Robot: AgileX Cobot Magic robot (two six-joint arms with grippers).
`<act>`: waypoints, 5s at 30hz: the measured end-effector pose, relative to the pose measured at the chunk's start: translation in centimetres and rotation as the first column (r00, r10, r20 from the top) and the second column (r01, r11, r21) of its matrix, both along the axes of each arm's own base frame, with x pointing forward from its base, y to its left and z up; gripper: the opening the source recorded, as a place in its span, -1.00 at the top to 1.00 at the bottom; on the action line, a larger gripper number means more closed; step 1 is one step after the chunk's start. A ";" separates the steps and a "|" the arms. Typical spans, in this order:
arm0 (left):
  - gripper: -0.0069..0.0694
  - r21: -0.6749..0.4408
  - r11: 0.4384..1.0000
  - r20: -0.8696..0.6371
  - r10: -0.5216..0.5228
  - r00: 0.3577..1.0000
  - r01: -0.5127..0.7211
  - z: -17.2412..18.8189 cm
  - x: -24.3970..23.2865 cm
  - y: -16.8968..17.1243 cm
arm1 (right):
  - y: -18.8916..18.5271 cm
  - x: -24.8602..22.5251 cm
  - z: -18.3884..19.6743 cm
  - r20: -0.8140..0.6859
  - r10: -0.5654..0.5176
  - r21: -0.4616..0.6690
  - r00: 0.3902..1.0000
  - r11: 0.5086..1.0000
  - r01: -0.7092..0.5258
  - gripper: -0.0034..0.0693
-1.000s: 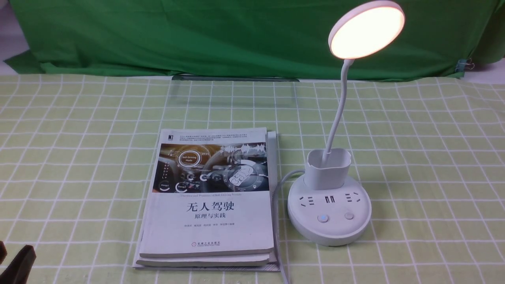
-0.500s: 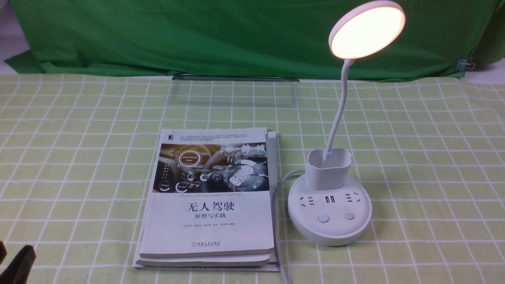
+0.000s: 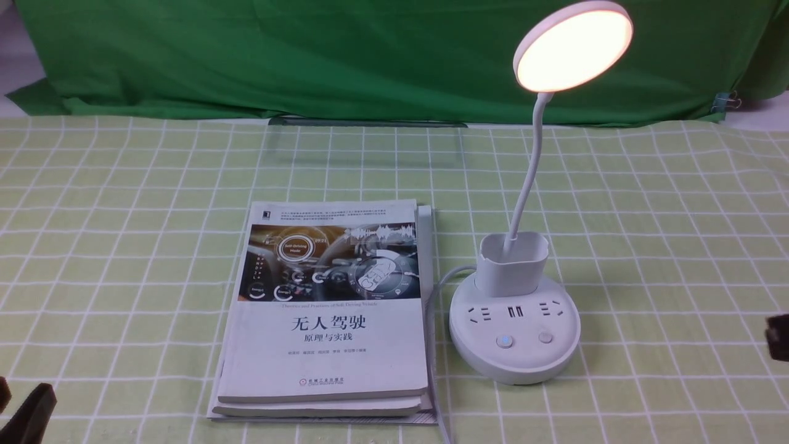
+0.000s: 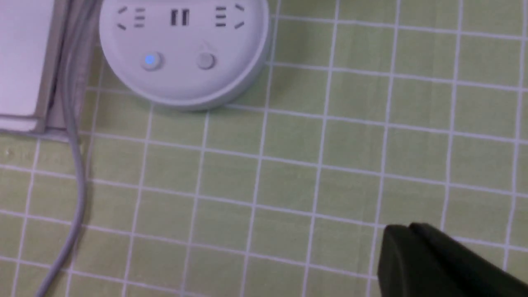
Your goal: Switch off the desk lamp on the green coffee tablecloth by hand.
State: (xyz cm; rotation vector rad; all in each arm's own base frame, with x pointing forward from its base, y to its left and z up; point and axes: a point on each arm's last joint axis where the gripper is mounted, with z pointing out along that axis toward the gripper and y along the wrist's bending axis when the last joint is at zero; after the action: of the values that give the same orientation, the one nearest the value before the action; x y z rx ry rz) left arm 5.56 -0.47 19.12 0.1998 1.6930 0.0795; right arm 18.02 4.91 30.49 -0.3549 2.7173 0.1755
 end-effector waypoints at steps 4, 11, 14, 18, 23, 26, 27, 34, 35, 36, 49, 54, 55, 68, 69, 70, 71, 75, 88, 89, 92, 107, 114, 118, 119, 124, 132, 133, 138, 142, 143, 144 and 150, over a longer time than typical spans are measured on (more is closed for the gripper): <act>0.18 0.000 1.000 0.000 0.000 1.000 0.000 0.0 0.0 0.0 | 3.0 2.8 -1.2 -0.067 0.112 -0.045 0.992 0.992 -0.115 0.79; 0.18 0.000 1.000 0.000 0.000 1.000 0.000 0.0 0.0 0.0 | 9.1 6.8 -4.1 -0.134 0.249 -0.084 0.959 0.962 -0.261 0.79; 0.18 0.000 1.000 0.000 0.000 1.000 0.000 0.0 0.0 0.0 | 10.5 8.1 -5.6 -0.166 0.266 -0.091 0.950 0.955 -0.283 0.79; 0.18 0.000 1.000 0.000 0.000 1.000 0.000 0.0 0.0 0.0 | 11.3 9.3 -7.6 -0.197 0.268 -0.099 0.943 0.952 -0.291 0.79; 0.18 0.000 1.000 0.000 0.000 1.000 0.000 0.0 0.0 0.0 | 11.9 10.2 -9.4 -0.213 0.270 -0.096 0.939 0.951 -0.295 0.79; 0.18 0.000 1.000 0.000 0.000 1.000 0.000 0.0 0.0 0.0 | 12.3 10.5 -10.0 -0.213 0.279 -0.077 0.937 0.951 -0.301 0.79; 0.18 0.000 1.000 0.000 0.000 1.000 0.000 0.0 0.0 0.0 | 12.3 10.5 -10.0 -0.212 0.279 -0.074 0.937 0.951 -0.300 0.79; 0.18 0.000 1.000 0.000 0.000 1.000 0.000 0.0 0.0 0.0 | 12.0 11.3 -10.1 -0.184 0.261 -0.061 0.948 0.959 -0.276 0.79; 0.18 0.000 1.000 0.000 0.000 1.000 0.000 0.0 0.0 0.0 | 12.0 11.3 -10.1 -0.183 0.261 -0.060 0.948 0.959 -0.276 0.79; 0.18 0.000 1.000 0.000 0.000 1.000 0.000 0.0 0.0 0.0 | 11.9 11.4 -10.5 -0.191 0.254 -0.062 0.948 0.961 -0.270 0.79; 0.18 0.000 1.000 0.000 0.000 1.000 0.000 0.0 0.0 0.0 | 12.3 12.4 -12.6 -0.222 0.248 -0.070 0.943 0.960 -0.269 0.79; 0.18 0.000 1.000 0.000 0.000 1.000 0.000 0.0 0.0 0.0 | 12.3 12.4 -12.7 -0.237 0.246 -0.073 0.940 0.960 -0.270 0.79; 0.18 0.000 1.000 0.000 0.000 1.000 0.000 0.0 0.0 0.0 | 12.3 12.4 -12.5 -0.231 0.247 -0.071 0.941 0.960 -0.269 0.79; 0.18 0.000 1.000 0.000 0.000 1.000 0.000 0.0 0.0 0.0 | 12.0 11.9 -9.7 -0.135 0.255 -0.054 0.957 0.963 -0.264 0.79; 0.18 0.000 1.000 0.000 0.000 1.000 0.000 0.0 0.0 0.0 | 12.0 11.9 -9.7 -0.132 0.255 -0.053 0.958 0.963 -0.264 0.79; 0.18 0.000 1.000 0.000 0.000 1.000 0.000 0.0 0.0 0.0 | 12.0 12.0 -9.8 -0.132 0.255 -0.053 0.958 0.963 -0.263 0.79; 0.18 0.000 1.000 0.000 0.000 1.000 0.000 0.0 0.0 0.0 | 12.1 12.1 -10.0 -0.135 0.254 -0.054 0.958 0.963 -0.263 0.79; 0.18 0.000 1.000 0.000 0.000 1.000 0.000 0.0 0.0 0.0 | 12.2 12.3 -11.5 -0.177 0.251 -0.064 0.952 0.962 -0.266 0.79; 0.18 0.000 1.000 0.000 0.000 1.000 0.000 0.0 0.0 0.0 | 12.1 12.3 -11.9 -0.200 0.253 -0.077 0.946 0.959 -0.273 0.79; 0.18 0.000 1.000 0.000 0.000 1.000 0.000 0.0 0.0 0.0 | 12.1 12.3 -11.5 -0.187 0.255 -0.076 0.949 0.959 -0.273 0.79; 0.18 0.000 1.000 0.000 0.000 1.000 0.000 0.0 0.0 0.0 | 12.0 12.1 -10.3 -0.153 0.259 -0.071 0.954 0.960 -0.272 0.79; 0.18 0.000 1.000 0.000 0.000 1.000 0.000 0.0 0.0 0.0 | 12.1 12.5 -12.4 -0.200 0.255 -0.085 0.946 0.957 -0.276 0.79; 0.18 0.000 1.000 0.000 0.000 1.000 0.000 0.0 0.0 0.0 | 12.1 12.5 -12.3 -0.197 0.255 -0.085 0.946 0.957 -0.276 0.79; 0.18 0.000 1.000 0.000 0.000 1.000 0.000 0.0 0.0 0.0 | 11.8 11.8 -10.8 -0.183 0.259 -0.080 0.948 0.958 -0.277 0.79; 0.18 0.000 1.000 0.000 0.000 1.000 0.000 0.0 0.0 0.0 | 11.6 11.5 -10.0 -0.169 0.259 -0.077 0.951 0.958 -0.275 0.79; 0.18 0.000 1.000 0.000 0.000 1.000 0.000 0.0 0.0 0.0 | 9.8 8.2 -6.2 -0.080 0.252 -0.052 0.964 0.965 -0.257 0.79; 0.18 0.000 1.000 0.000 0.000 1.000 0.000 0.0 0.0 0.0 | 6.2 1.4 -2.3 0.028 0.254 -0.023 0.967 0.967 -0.254 0.78; 0.18 0.000 1.000 0.000 0.000 1.000 0.000 0.0 0.0 0.0 | 5.7 0.5 -1.6 0.043 0.254 -0.019 0.966 0.967 -0.254 0.78; 0.18 0.000 1.000 0.000 0.000 1.000 0.000 0.0 0.0 0.0 | 4.4 -2.0 0.7 0.125 0.254 0.002 0.959 0.967 -0.256 0.76; 0.18 0.000 1.000 0.000 0.000 1.000 0.000 0.0 0.0 0.0 | 3.8 -3.0 2.2 0.228 0.241 0.028 0.943 0.967 -0.254 0.74; 0.18 0.000 1.000 0.000 0.000 1.000 0.000 0.0 0.0 0.0 | 3.6 -3.3 2.8 0.278 0.231 0.042 0.932 0.967 -0.252 0.72; 0.18 0.000 1.000 0.000 0.000 1.000 0.000 0.0 0.0 0.0 | 3.6 -3.4 2.9 0.286 0.230 0.044 0.930 0.967 -0.252 0.72; 0.18 0.000 1.000 0.000 0.000 1.000 0.000 0.0 0.0 0.0 | 2.5 -4.8 3.4 0.365 0.218 0.038 0.905 0.968 -0.249 0.79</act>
State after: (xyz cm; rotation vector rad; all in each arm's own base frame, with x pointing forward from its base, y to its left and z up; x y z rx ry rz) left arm 5.56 -0.47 19.12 0.1998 1.6930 0.0795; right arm 13.18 7.44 33.85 -0.6244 2.2939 0.2620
